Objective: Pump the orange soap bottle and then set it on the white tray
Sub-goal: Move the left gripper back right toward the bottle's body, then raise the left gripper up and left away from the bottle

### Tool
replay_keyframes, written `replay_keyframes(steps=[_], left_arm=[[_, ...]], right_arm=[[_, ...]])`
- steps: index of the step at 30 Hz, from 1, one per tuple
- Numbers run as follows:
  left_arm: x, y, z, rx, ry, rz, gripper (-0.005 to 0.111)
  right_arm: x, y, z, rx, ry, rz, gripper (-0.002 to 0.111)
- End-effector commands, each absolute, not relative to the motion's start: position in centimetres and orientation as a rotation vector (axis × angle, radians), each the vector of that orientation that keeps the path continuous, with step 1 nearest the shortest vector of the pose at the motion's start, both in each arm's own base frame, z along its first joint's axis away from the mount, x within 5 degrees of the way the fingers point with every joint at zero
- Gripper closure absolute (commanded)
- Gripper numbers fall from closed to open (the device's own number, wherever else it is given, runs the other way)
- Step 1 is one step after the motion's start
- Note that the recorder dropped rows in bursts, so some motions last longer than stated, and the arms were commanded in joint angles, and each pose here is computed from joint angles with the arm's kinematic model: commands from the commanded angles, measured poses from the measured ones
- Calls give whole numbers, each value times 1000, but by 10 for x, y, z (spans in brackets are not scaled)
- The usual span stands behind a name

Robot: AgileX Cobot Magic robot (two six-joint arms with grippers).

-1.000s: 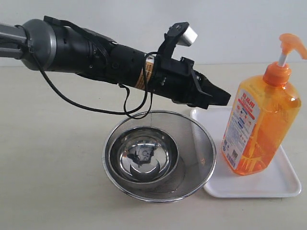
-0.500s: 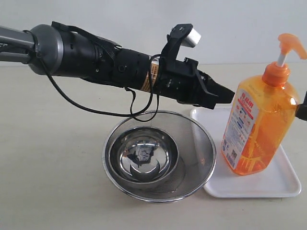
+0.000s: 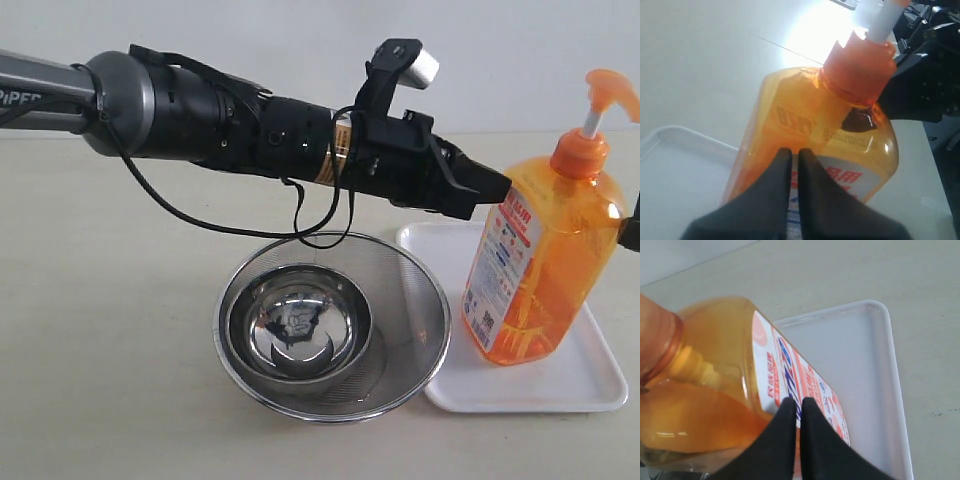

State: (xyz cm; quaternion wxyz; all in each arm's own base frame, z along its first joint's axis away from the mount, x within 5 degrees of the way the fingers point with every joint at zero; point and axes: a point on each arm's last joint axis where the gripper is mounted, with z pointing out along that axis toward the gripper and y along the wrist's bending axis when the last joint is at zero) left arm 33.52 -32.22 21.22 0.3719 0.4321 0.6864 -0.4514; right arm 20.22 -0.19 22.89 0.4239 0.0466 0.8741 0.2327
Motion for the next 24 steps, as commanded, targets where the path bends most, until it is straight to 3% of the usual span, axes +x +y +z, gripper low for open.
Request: replay_keyframes(steps=[1,24], left_arm=[[335,-326,215,1101,1755,-1164,102],[338,-327,204,1095,1780,-1154,102]], right_arm=[[202,-1,230,106,2184,590,108],[202,-2,229,97,2183,564,108]])
